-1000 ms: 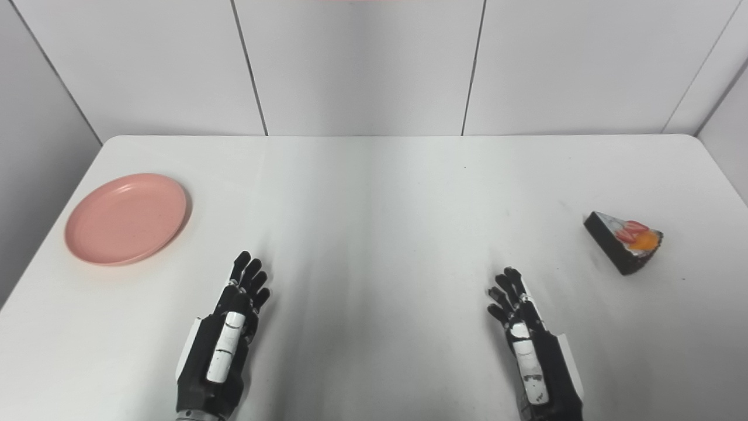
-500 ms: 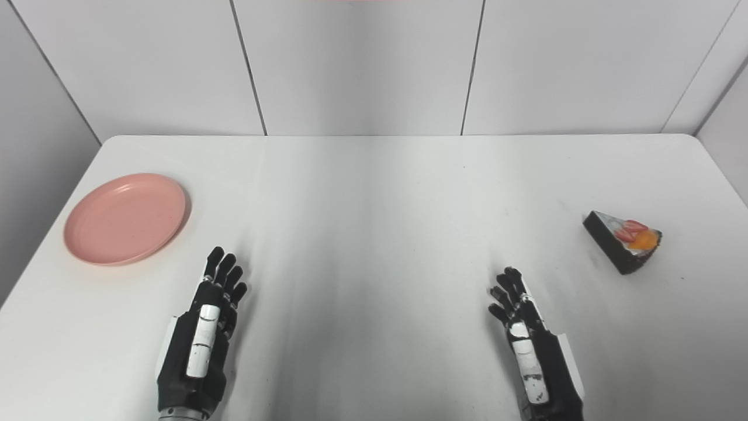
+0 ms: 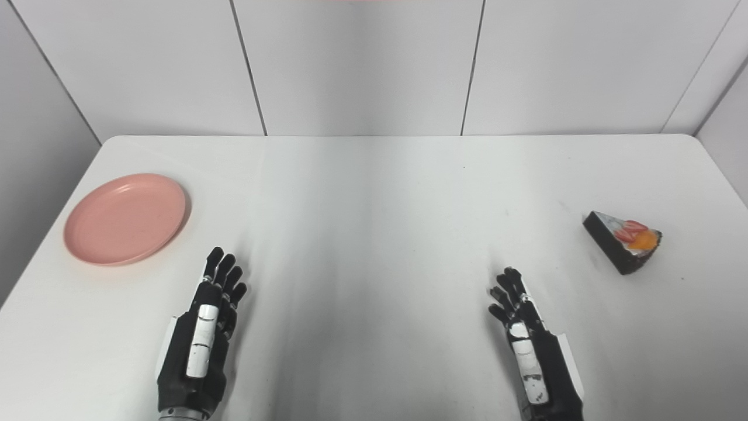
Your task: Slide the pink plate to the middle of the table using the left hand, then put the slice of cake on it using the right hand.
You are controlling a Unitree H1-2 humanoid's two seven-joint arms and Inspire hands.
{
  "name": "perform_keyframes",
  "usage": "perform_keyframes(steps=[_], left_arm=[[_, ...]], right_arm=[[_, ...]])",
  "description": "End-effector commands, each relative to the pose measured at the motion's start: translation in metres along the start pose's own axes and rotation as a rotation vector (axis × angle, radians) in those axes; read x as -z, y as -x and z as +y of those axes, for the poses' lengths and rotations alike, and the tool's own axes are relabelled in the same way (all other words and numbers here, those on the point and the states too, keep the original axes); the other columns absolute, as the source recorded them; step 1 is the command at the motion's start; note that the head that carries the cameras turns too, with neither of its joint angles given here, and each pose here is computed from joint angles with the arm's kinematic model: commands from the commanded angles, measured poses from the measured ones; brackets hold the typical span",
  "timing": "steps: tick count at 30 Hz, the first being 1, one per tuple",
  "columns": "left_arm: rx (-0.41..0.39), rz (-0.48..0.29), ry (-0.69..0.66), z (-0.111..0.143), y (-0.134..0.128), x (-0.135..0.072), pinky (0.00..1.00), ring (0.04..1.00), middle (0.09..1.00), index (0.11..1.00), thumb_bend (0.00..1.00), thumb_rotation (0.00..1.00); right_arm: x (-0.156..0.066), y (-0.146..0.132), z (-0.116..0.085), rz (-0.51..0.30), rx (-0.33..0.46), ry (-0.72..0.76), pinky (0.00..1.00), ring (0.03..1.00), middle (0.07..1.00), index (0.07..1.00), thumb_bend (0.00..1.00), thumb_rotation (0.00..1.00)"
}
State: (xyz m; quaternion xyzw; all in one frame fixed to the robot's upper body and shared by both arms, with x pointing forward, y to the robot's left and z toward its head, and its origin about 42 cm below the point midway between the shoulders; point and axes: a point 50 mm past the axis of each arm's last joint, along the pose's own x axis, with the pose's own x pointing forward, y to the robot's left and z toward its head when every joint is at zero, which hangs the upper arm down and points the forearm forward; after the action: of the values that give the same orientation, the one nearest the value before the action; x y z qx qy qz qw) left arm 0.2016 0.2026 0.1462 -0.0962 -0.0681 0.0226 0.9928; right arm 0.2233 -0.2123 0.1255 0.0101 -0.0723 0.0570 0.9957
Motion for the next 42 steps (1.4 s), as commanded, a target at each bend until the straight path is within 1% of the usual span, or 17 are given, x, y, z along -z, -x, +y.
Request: perform_keyframes(steps=[1, 3, 5, 12, 15, 19, 22, 25, 30, 36, 42], left_arm=[[-0.07, 0.071, 0.007, 0.007, 0.045, 0.013, 1.0, 1.0, 1.0, 1.0, 0.79, 0.77], [-0.063, 0.077, 0.004, 0.007, 0.045, 0.016, 1.0, 1.0, 1.0, 1.0, 0.8, 0.77], [-0.055, 0.085, -0.003, 0.006, 0.046, 0.02, 1.0, 1.0, 1.0, 1.0, 0.81, 0.81], [-0.058, 0.095, 0.008, -0.002, 0.046, 0.033, 1.0, 1.0, 1.0, 1.0, 0.81, 0.8], [-0.056, 0.094, 0.001, -0.005, 0.048, 0.042, 1.0, 1.0, 1.0, 1.0, 0.75, 0.76], [-0.052, 0.081, -0.002, -0.01, 0.048, 0.051, 1.0, 1.0, 1.0, 1.0, 0.71, 0.75], [-0.051, 0.077, -0.005, -0.012, 0.047, 0.056, 1.0, 1.0, 1.0, 1.0, 0.72, 0.75], [-0.048, 0.079, -0.013, -0.014, 0.045, 0.062, 1.0, 1.0, 1.0, 1.0, 0.72, 0.79], [-0.044, 0.076, -0.054, -0.017, 0.043, 0.069, 1.0, 1.0, 1.0, 1.0, 0.74, 0.83], [-0.056, 0.073, -0.049, -0.021, 0.042, 0.075, 1.0, 1.0, 1.0, 1.0, 0.75, 0.82], [-0.06, 0.076, -0.064, -0.021, 0.041, 0.078, 1.0, 1.0, 1.0, 1.0, 0.75, 0.81]], right_arm=[[-0.007, 0.002, -0.003, -0.095, -0.006, 0.017, 0.9, 0.915, 0.947, 0.949, 0.93, 0.97], [-0.003, 0.004, -0.004, -0.096, -0.007, 0.017, 0.9, 0.916, 0.947, 0.948, 0.92, 0.97], [0.001, 0.005, -0.007, -0.097, -0.008, 0.023, 0.9, 0.91, 0.939, 0.946, 0.91, 0.97], [0.016, 0.009, -0.019, -0.098, -0.016, 0.033, 0.9, 0.911, 0.941, 0.949, 0.9, 0.98], [0.023, 0.012, -0.025, -0.096, -0.017, 0.033, 0.91, 0.918, 0.952, 0.961, 0.9, 0.98], [0.032, 0.013, -0.032, -0.096, -0.02, 0.036, 0.91, 0.92, 0.954, 0.961, 0.91, 0.98], [0.037, 0.013, -0.036, -0.099, -0.019, 0.036, 0.9, 0.917, 0.951, 0.96, 0.91, 0.98], [0.042, 0.011, -0.039, -0.094, -0.014, 0.035, 0.9, 0.917, 0.949, 0.958, 0.92, 0.97], [0.048, 0.009, -0.043, -0.086, -0.011, 0.03, 0.93, 0.924, 0.955, 0.962, 0.93, 0.97], [0.052, 0.009, -0.047, -0.089, -0.017, 0.023, 0.95, 0.943, 0.976, 0.984, 0.9, 0.99], [0.056, 0.009, -0.049, -0.085, -0.015, 0.027, 0.95, 0.938, 0.971, 0.985, 0.88, 1.0]])
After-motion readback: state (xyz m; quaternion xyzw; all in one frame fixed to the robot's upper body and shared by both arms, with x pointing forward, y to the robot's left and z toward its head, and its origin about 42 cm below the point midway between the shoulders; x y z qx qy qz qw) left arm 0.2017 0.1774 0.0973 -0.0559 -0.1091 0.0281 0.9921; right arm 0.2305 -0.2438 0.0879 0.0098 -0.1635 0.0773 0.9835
